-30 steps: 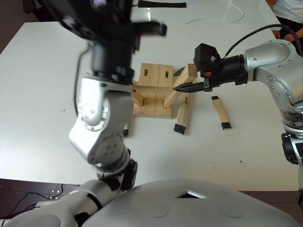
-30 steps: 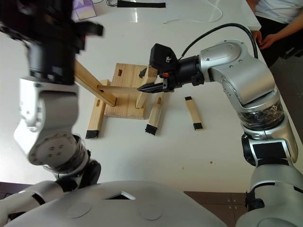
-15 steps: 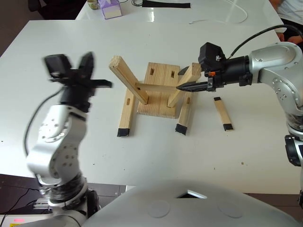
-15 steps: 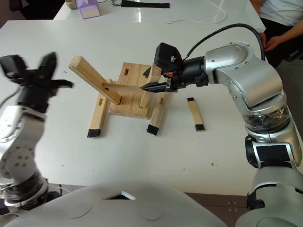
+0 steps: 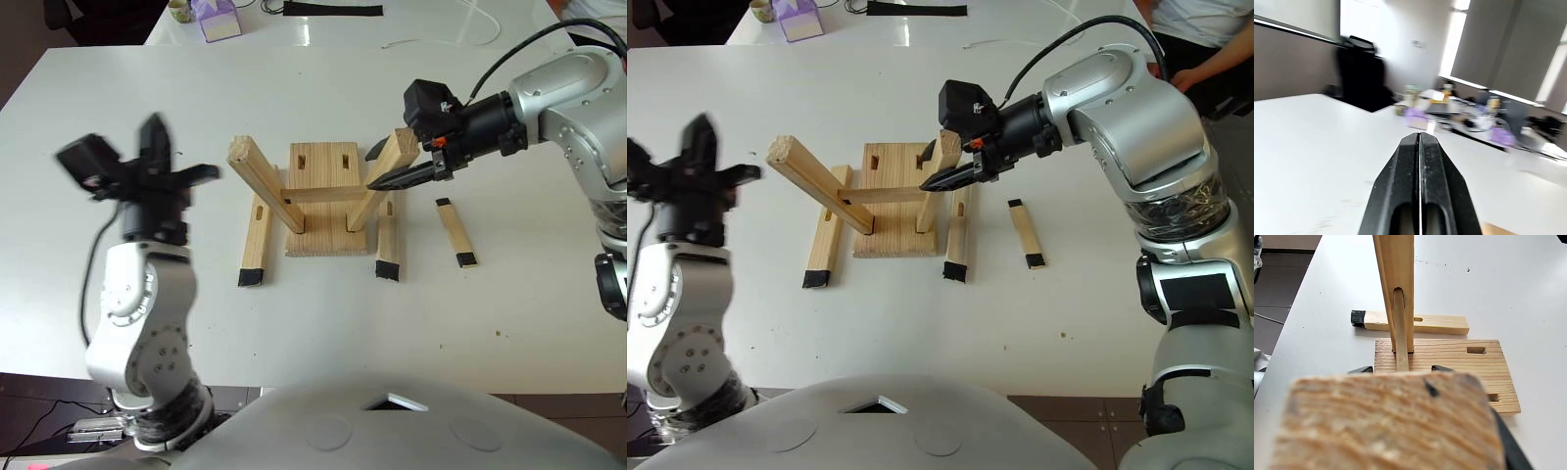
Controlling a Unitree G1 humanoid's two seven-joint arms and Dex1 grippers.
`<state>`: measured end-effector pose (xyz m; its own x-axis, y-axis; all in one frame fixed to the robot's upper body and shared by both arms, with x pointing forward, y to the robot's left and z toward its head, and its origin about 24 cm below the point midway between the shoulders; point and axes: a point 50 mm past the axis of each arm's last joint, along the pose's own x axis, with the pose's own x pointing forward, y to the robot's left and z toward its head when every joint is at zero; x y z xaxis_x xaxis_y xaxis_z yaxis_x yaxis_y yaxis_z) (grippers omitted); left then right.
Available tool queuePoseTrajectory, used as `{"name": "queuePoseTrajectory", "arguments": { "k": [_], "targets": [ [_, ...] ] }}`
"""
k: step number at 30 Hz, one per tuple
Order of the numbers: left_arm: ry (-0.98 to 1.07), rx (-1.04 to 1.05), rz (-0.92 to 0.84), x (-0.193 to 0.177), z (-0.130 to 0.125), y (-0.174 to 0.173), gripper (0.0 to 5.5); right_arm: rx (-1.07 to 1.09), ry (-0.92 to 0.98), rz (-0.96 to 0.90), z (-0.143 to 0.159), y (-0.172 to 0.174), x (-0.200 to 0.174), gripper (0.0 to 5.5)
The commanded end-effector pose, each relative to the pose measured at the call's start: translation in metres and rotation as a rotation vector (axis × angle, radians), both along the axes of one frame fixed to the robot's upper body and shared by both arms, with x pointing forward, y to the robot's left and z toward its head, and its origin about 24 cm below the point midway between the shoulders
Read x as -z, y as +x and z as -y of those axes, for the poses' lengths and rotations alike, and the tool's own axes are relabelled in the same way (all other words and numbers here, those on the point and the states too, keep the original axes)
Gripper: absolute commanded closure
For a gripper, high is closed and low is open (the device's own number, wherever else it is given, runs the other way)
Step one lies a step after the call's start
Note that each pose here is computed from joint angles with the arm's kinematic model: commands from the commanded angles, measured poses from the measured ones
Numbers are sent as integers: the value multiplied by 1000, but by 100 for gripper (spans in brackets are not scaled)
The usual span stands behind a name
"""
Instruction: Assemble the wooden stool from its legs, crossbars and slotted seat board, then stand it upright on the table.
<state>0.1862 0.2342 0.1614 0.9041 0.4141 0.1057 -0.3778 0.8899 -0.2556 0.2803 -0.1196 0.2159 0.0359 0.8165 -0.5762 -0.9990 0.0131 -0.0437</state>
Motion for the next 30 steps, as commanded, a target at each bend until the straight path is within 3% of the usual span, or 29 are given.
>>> {"name": "queuePoseTrajectory", "arguments": {
  "k": [1, 3, 4, 7, 8, 9, 14, 22, 23, 30],
  "targets": [
    [75, -39, -41, 1, -12, -3, 550, 35, 33, -24, 2, -5, 3, 349],
    [84, 78, -8, -2, 0, -1, 550, 39, 41, -23, 1, -7, 3, 349],
    [72, 237, 3, -3, 24, 4, 550, 35, 45, -25, 0, -9, 3, 349],
    [-30, 908, 22, -5, 137, -3, 550, 22, 50, -38, -3, -14, 6, 349],
    [-126, 1072, 16, -4, 168, -13, 550, 7, 52, -43, -6, -14, 6, 349],
    [-187, 1135, 7, -3, 181, -18, 550, -9, 53, -49, -8, -15, 6, 349],
    [-187, 1142, 17, -4, 170, -25, 550, -60, 50, -69, -10, -17, 7, 349],
    [-120, 834, -83, 18, 127, -6, 550, 4, 126, 42, -3, -12, 6, 349],
    [-103, 812, -100, 22, 123, -6, 550, 19, 153, 53, 0, -11, 3, 313],
    [-31, 742, -175, 37, 101, -5, 550, 138, 228, 74, 26, -15, -6, 212]
  ]
}}
